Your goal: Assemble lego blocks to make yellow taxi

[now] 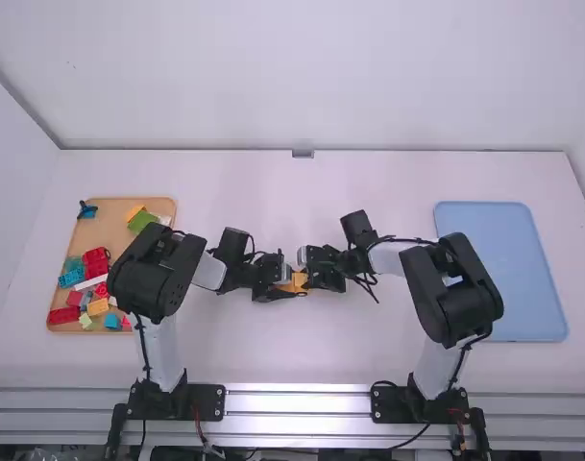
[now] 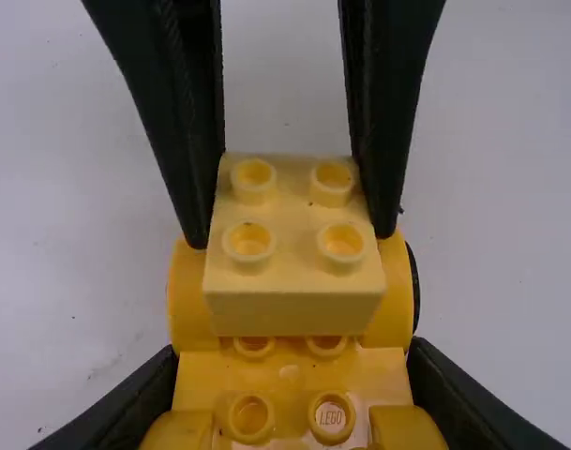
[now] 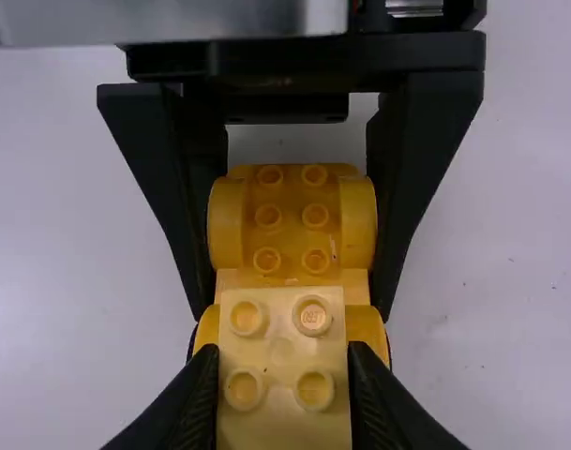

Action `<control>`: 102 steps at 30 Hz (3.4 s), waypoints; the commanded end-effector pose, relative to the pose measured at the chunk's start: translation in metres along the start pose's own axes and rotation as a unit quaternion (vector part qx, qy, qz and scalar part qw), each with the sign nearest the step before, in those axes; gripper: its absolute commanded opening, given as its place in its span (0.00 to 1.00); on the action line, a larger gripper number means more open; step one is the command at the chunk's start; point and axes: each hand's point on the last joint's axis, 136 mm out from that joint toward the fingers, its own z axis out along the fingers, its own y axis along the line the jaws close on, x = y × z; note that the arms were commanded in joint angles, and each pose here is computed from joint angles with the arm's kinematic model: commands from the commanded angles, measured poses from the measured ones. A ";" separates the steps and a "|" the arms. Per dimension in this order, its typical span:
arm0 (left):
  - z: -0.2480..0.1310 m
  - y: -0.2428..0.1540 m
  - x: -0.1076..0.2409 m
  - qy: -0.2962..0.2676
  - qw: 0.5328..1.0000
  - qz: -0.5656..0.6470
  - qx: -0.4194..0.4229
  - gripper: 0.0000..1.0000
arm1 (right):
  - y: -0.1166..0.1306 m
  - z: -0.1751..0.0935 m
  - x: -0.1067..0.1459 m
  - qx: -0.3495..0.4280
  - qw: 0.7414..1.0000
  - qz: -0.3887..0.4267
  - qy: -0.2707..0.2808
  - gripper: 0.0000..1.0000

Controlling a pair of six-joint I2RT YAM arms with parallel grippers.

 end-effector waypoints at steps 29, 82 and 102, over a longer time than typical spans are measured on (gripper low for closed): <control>0.003 -0.007 0.012 0.022 1.000 -0.001 0.002 0.30 | -0.004 -0.027 0.009 -0.016 1.000 -0.002 -0.014 0.08; 0.004 0.005 0.006 0.022 1.000 -0.010 0.001 0.29 | -0.044 -0.061 -0.025 0.038 0.995 0.027 -0.092 0.41; 0.005 0.016 -0.001 0.021 1.000 -0.007 0.002 0.99 | -0.060 -0.083 -0.008 0.079 0.992 0.046 -0.085 0.99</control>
